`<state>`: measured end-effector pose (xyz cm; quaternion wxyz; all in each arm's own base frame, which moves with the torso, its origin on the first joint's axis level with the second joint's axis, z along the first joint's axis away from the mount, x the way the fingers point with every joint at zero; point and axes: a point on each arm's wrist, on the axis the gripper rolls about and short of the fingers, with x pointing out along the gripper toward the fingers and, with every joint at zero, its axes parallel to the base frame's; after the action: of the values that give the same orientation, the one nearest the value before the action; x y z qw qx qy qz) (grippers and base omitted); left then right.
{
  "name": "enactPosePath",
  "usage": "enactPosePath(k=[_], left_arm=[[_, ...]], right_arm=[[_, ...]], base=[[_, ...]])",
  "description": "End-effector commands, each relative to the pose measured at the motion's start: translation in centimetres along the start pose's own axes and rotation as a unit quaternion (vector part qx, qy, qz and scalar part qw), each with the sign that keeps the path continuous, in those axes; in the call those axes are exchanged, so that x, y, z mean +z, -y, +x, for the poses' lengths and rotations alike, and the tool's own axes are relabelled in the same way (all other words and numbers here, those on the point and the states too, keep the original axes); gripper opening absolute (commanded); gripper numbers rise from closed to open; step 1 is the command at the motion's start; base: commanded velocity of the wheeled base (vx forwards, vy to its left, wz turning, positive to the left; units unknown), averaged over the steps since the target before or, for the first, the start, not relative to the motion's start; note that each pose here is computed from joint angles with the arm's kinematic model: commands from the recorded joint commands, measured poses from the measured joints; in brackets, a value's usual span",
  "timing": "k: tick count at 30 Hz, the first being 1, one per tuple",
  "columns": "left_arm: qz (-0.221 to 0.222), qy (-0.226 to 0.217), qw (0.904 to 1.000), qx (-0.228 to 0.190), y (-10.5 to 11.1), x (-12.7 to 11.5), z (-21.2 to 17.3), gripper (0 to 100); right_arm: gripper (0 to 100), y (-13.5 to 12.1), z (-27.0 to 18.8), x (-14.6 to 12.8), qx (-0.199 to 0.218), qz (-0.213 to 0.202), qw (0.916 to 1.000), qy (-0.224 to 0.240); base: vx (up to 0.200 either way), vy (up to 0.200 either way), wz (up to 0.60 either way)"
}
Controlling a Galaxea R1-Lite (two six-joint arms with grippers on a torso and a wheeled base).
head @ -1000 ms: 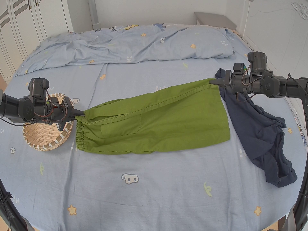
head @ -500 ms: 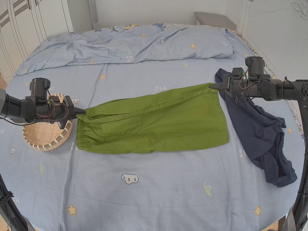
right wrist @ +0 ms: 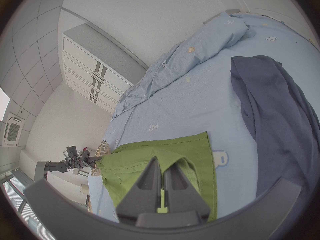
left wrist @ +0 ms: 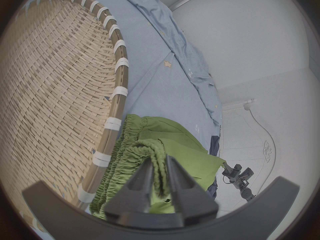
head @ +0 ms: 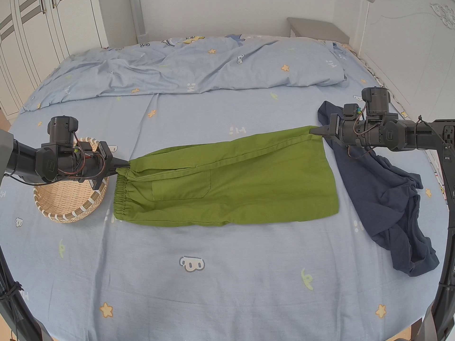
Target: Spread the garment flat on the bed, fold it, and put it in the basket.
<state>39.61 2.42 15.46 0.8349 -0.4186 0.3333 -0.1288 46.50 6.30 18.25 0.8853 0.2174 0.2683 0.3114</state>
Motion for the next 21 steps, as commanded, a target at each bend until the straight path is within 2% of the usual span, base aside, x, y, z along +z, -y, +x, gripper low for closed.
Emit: enactPosePath(k=[1, 2, 3, 14, 16, 18, 21], left_arm=[[-0.001, -0.002, 1.0, 0.002, -0.2, -0.1, 0.3, 100], [-0.001, -0.002, 1.0, 0.002, -0.2, -0.1, 0.3, 100], [-0.001, -0.002, 1.0, 0.001, -0.1, -0.1, 0.2, 100], [0.0, -0.001, 1.0, -0.002, 0.2, -0.2, -0.1, 100], [0.012, -0.002, 0.9998, -0.014, 1.7, -0.7, -0.6, 100], [0.015, -0.002, 0.9997, -0.017, 2.0, -0.9, -0.8, 100], [0.033, -0.015, 0.9982, -0.047, 5.3, -2.8, -1.8, 100]], right_arm=[[0, 0.1, 0.0, 0.0, -0.001, 0.001, 1.0, 0.0], [0, 0.1, 0.0, 0.0, -0.001, 0.001, 1.0, 0.0], [100, 0.1, 0.1, 0.0, 0.0, 0.001, 1.0, 0.0], [100, 0.0, 0.2, -0.6, 0.0, 0.005, 0.9999, -0.009], [100, 0.0, 0.0, -0.8, -0.002, 0.009, 0.9999, -0.014], [100, 0.0, -0.1, -0.9, -0.002, 0.009, 0.9999, -0.014], [100, -1.4, -2.4, -1.5, -0.007, 0.017, 0.9996, -0.021]], base=[[0.0, 0.0, 0.0], [0.0, 0.0, 0.0], [0.0, 0.0, 0.0], [0.0, 0.0, 0.0], [0.0, 0.0, 0.0], [0.0, 0.0, 0.0], [0.0, 0.0, 0.0]])
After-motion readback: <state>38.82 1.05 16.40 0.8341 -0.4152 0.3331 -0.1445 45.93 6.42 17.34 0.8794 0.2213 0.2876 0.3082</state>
